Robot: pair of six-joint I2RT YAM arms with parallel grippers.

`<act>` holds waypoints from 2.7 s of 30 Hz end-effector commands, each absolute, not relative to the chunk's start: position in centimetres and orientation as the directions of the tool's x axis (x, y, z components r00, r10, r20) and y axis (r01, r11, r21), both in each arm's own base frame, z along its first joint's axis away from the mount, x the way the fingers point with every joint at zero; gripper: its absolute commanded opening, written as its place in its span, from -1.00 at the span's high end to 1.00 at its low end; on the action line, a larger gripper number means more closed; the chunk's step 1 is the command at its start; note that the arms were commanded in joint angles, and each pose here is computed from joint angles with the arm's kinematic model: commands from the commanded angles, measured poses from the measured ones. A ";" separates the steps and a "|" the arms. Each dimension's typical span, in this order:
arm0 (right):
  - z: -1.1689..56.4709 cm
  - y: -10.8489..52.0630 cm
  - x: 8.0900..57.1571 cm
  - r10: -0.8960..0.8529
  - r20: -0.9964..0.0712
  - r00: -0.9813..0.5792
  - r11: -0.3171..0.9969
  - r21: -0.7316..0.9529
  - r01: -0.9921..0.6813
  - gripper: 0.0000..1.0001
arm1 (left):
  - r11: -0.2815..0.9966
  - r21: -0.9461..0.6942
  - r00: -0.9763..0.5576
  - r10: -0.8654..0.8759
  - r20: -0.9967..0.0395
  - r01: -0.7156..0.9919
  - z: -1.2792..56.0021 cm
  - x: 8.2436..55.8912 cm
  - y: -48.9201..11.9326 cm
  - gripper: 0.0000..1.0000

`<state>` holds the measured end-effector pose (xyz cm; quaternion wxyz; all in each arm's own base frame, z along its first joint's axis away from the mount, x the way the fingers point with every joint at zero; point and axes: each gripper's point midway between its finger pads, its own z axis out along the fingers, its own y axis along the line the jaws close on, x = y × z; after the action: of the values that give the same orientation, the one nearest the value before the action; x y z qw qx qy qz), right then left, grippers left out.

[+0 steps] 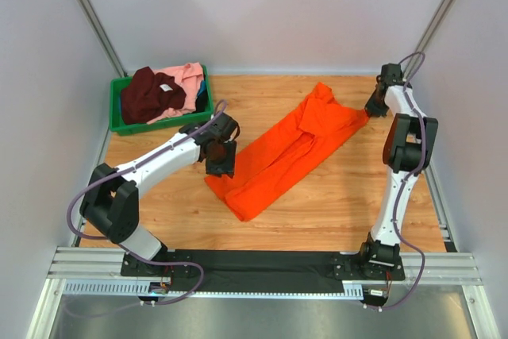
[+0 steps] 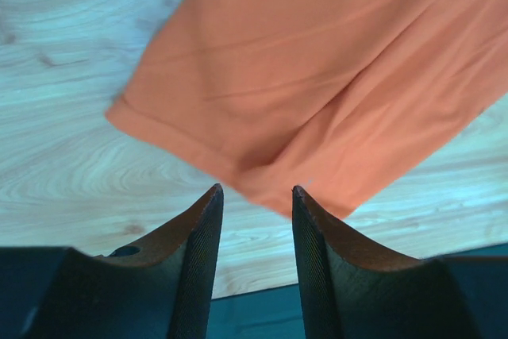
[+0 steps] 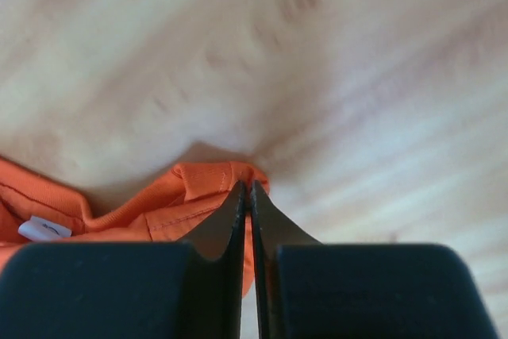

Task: Fold and stack the t-shirts
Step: Fold the tshirt

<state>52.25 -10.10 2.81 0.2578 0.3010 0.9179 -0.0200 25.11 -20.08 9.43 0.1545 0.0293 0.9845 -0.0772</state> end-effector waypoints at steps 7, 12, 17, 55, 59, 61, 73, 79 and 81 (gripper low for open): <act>10.1 -8.2 58.4 0.545 -0.539 -0.642 0.838 0.367 0.403 0.23 | 0.878 -0.354 -0.917 0.195 -0.349 0.322 10.1 23.2 -26.0 0.09; 13.6 -6.2 53.4 0.617 -0.478 -0.625 0.785 0.426 0.449 -0.08 | 0.880 -0.350 -0.922 0.205 -0.328 0.320 8.8 23.0 -26.4 0.12; 13.4 -2.1 47.5 0.662 -0.365 -0.654 0.735 0.485 0.474 -0.15 | 0.877 -0.356 -0.926 0.217 -0.308 0.324 7.4 22.0 -26.5 0.13; 5.0 31.3 18.6 0.341 -0.080 -0.937 0.787 0.569 0.238 -0.06 | 0.943 -0.210 -0.961 0.227 -0.156 0.257 3.0 21.1 -24.0 1.00; 4.3 32.8 17.6 0.307 -0.064 -0.950 0.808 0.544 0.225 -0.02 | 0.944 -0.212 -0.963 0.225 -0.145 0.253 2.7 21.0 -24.1 1.00; 4.0 32.8 17.3 0.308 -0.071 -0.949 0.821 0.524 0.228 -0.02 | 0.945 -0.209 -0.964 0.224 -0.143 0.251 2.6 21.1 -24.0 1.00; 1.1 31.6 13.6 0.291 -0.053 -0.955 0.877 0.414 0.244 0.40 | 0.953 -0.199 -0.971 0.208 -0.121 0.229 2.1 20.7 -23.8 1.00; -0.2 29.0 13.7 0.299 -0.127 -0.946 0.912 0.328 0.244 0.91 | 0.952 -0.217 -0.973 0.196 -0.120 0.218 2.5 20.5 -23.9 0.91; -0.1 28.6 13.9 0.301 -0.146 -0.942 0.914 0.324 0.242 0.99 | 0.950 -0.234 -0.975 0.185 -0.121 0.209 2.9 20.4 -24.2 0.72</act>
<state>13.49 31.47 1.22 0.0610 0.1285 0.9675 0.2089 20.78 -23.77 1.94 0.0549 0.1104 0.9859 -0.1130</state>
